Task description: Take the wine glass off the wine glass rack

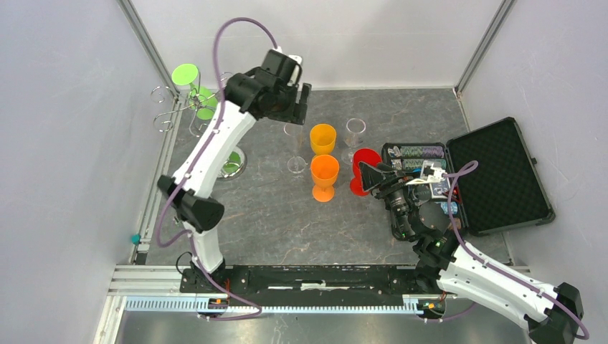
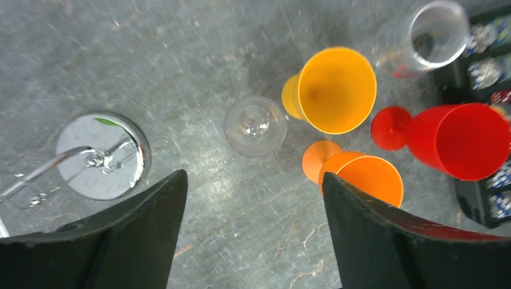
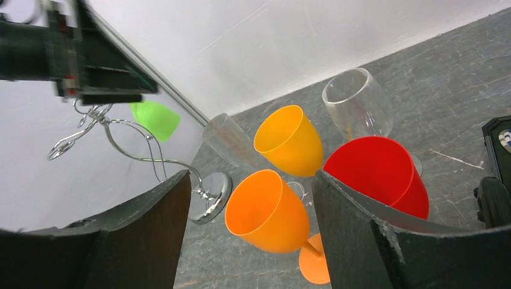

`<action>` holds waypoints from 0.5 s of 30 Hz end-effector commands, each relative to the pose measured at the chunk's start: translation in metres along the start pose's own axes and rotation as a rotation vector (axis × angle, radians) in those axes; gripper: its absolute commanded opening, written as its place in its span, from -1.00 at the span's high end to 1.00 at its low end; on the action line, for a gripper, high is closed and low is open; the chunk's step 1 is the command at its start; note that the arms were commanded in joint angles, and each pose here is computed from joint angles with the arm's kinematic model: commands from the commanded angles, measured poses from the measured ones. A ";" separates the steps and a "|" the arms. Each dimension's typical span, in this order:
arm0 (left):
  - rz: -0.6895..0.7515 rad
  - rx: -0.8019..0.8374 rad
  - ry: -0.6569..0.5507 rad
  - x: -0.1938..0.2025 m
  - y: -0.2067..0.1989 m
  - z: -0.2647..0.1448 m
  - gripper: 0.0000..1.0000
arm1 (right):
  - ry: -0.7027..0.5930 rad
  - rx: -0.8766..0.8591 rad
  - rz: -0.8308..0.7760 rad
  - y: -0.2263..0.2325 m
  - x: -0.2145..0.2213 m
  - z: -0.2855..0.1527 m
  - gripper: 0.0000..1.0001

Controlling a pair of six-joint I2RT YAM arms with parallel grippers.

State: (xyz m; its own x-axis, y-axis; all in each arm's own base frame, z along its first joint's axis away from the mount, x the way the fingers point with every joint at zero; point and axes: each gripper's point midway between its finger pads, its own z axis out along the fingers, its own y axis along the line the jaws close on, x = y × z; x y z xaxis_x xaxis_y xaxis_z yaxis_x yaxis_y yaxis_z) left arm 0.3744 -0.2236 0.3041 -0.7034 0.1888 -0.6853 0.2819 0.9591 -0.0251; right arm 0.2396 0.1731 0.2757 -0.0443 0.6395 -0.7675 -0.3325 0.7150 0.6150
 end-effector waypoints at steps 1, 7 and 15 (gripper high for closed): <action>-0.031 -0.033 -0.279 -0.045 0.036 -0.074 -0.96 | -0.007 -0.013 0.019 0.005 -0.003 0.000 -0.56; -0.167 -0.135 -0.558 -0.060 0.096 -0.145 -1.00 | -0.009 -0.004 0.012 0.002 -0.003 0.000 -0.56; -0.492 -0.217 -0.631 -0.044 0.197 -0.167 -1.00 | -0.002 -0.002 0.004 0.001 -0.001 0.000 -0.56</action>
State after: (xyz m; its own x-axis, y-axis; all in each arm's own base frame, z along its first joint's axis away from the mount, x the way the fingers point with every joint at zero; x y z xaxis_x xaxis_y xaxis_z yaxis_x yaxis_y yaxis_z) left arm 0.3330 -0.0229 0.4490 -0.2330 -0.2227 -0.9466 -0.1257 0.9722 -0.1977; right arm 0.2397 0.1732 0.2741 -0.0474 0.6354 -0.7707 -0.3296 0.7184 0.6126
